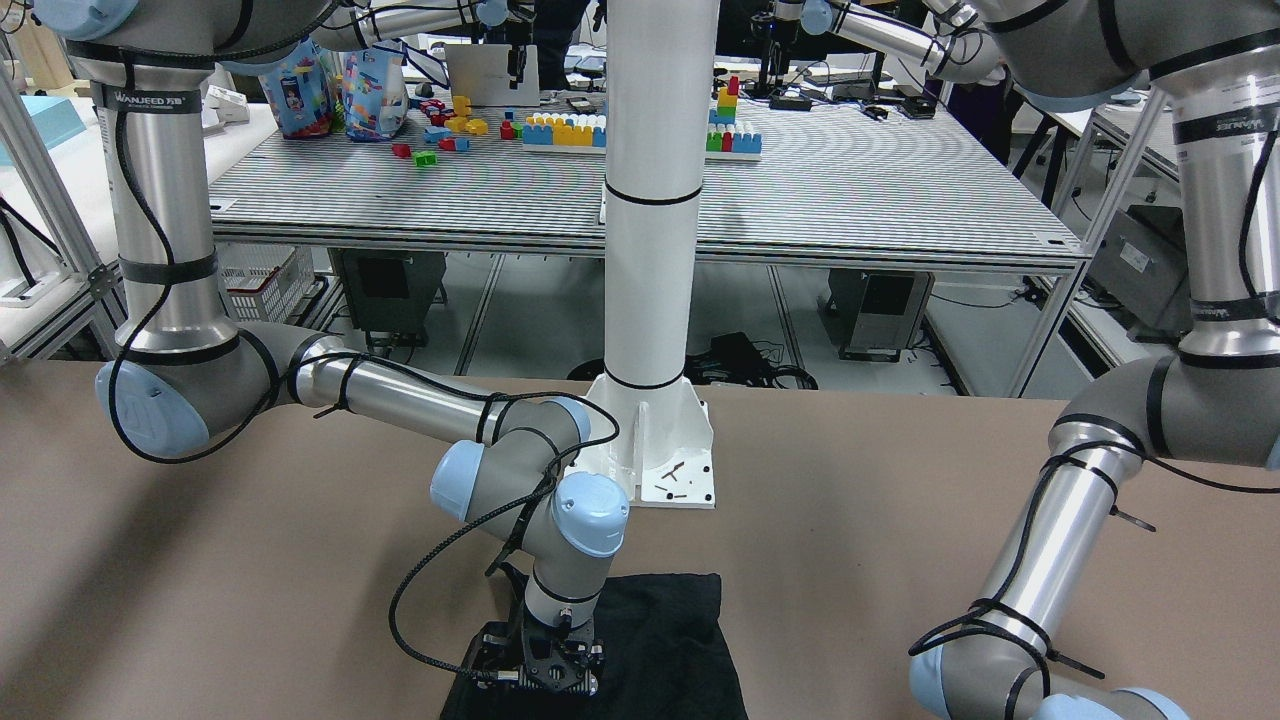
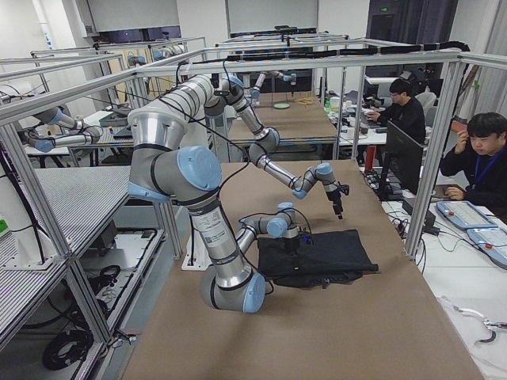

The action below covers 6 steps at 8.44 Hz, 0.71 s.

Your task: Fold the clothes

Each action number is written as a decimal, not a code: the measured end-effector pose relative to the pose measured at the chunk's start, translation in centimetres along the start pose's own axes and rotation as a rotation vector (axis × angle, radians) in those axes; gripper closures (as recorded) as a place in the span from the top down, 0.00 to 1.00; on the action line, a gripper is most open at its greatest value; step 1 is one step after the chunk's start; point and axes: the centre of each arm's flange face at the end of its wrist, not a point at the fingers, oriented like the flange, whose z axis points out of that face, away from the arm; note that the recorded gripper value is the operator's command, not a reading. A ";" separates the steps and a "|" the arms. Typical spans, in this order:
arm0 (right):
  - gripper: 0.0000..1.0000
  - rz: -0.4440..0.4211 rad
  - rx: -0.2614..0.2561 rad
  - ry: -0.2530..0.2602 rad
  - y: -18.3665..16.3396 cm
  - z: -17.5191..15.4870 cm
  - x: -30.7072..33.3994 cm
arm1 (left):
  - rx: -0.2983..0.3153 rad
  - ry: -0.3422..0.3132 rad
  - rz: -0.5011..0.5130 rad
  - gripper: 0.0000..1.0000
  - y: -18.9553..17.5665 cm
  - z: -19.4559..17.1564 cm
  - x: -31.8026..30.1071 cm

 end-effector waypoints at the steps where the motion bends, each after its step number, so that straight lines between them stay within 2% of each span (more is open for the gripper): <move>1: 0.95 -0.025 -0.003 0.012 -0.3 0.6 1.0 | 0.000 0.000 0.000 1.00 0.0 0.0 0.0; 3: 0.95 -0.077 -0.017 0.026 -1.4 1.5 4.0 | 0.000 0.000 0.001 1.00 0.0 0.0 0.0; 6: 0.95 -0.139 -0.035 -0.008 -2.1 0.5 10.9 | 0.000 0.000 0.000 1.00 0.0 0.0 0.0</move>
